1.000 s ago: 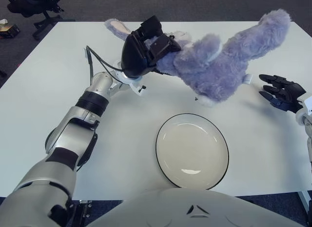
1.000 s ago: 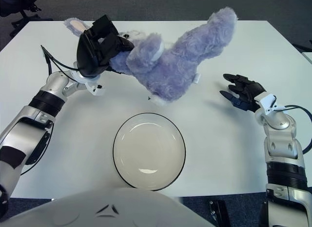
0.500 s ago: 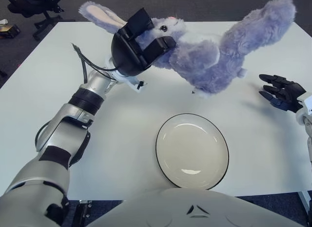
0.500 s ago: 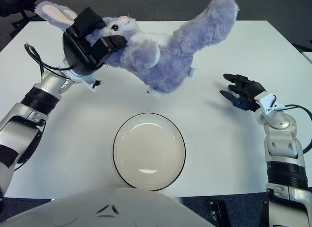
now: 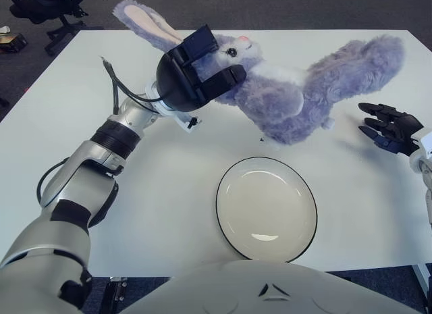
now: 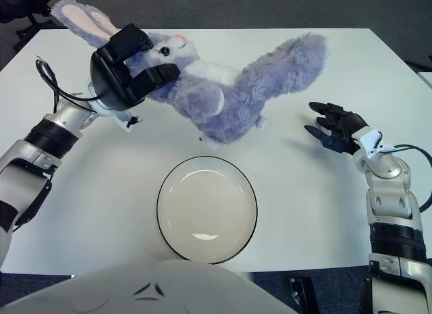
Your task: Put the doll into the plate.
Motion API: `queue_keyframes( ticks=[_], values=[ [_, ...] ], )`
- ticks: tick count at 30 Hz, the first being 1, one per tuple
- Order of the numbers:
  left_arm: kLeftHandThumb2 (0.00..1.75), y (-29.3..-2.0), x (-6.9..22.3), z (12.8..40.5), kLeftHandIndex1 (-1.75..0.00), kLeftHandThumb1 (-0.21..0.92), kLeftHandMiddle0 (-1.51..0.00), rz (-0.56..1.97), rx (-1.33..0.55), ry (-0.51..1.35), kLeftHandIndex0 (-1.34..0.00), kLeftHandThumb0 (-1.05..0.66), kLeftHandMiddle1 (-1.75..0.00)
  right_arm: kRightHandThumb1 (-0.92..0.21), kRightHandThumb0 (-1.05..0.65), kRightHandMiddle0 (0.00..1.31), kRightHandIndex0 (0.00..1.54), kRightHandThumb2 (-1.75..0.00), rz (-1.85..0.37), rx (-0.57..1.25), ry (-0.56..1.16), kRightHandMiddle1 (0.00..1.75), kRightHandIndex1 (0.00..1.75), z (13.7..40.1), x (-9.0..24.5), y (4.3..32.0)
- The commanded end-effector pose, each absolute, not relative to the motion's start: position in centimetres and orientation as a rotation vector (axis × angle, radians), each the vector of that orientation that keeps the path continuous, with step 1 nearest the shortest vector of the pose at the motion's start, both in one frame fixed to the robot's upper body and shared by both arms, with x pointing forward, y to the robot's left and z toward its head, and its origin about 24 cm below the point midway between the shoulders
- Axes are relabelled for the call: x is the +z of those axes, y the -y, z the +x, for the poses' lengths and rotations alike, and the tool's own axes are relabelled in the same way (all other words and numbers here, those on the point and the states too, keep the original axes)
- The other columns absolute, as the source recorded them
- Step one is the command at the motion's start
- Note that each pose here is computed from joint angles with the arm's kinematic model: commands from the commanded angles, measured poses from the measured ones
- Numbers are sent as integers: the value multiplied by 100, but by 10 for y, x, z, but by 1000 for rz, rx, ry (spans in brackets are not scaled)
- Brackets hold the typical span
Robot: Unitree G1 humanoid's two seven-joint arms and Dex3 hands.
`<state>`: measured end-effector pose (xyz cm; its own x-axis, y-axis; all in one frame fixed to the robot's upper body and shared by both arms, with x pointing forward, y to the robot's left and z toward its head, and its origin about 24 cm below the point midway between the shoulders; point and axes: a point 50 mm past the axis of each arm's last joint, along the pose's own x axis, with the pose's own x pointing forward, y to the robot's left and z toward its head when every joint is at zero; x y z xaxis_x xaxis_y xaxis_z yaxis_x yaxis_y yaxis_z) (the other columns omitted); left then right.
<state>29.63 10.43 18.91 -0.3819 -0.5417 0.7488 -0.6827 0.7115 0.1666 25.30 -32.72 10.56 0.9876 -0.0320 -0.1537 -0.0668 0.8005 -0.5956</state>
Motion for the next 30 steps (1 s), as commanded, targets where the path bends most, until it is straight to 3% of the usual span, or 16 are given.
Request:
queue_keyframes(
  ticks=[1,4,10,30],
  values=[
    [20,-110,190,286,-175,92,-93,891,123,2046,-71,-18,-175,-92,-69,40,46,-37,-663,24,-189,0,0,252,103,330],
    [21,-111,191,283,-175,92,-86,900,80,2023,-68,-19,-175,-92,-69,40,46,-37,-664,24,-189,0,0,252,103,330],
    [23,-119,193,280,-175,92,-70,937,-181,1913,-61,-23,-175,-92,-69,40,46,-37,-664,25,-191,0,0,252,103,331],
    [19,-121,193,277,-175,92,-69,786,-297,1822,-60,-26,-175,-92,-68,40,45,-38,-669,31,-195,0,0,252,102,332]
  ],
)
